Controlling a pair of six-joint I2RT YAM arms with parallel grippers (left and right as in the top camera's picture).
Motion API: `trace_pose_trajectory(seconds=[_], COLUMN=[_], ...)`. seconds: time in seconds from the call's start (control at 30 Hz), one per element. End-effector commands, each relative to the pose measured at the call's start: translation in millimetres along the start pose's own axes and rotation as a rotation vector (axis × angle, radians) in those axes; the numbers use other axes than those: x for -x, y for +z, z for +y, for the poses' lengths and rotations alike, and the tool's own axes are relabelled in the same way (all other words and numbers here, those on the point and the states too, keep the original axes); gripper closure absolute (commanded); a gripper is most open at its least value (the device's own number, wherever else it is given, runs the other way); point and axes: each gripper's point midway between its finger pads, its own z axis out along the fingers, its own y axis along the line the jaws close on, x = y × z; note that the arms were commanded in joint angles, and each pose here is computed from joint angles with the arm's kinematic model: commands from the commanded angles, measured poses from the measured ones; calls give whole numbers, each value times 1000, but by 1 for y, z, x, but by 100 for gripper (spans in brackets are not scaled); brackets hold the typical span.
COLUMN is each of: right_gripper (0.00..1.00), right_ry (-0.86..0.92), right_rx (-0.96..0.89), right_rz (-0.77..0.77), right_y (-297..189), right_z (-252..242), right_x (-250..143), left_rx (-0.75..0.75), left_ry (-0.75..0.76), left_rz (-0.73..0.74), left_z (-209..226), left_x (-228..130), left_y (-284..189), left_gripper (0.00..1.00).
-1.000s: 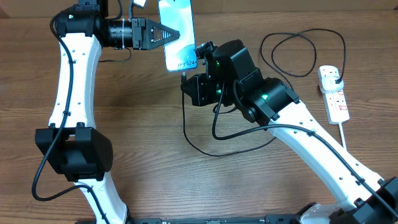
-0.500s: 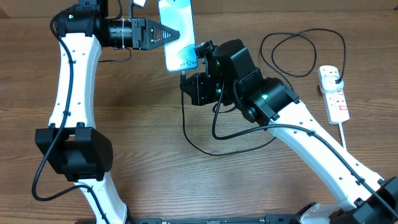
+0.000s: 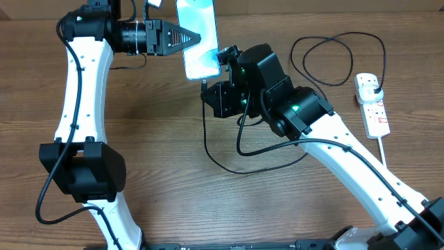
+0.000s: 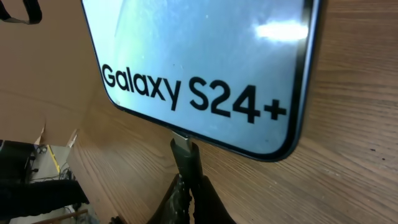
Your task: Plug charger to phone and switch on socket
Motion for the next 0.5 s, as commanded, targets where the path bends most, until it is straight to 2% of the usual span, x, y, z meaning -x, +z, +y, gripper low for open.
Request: trace_pose_trajectory(seconds=[0.0,0.47], right_gripper=[96,96], right_ry=[-30,-30], right_rx=[31,23], right_rz=[-55,-64], right_y=[-17,-17], right_z=[16,15], right_x=[15,17], left_rx=[-42,-15], left_ry=[64,72], left_rz=[-4,9], left_z=[-15,-12], left_x=[3,-5], left_y=[2,2], left_gripper=[96,96])
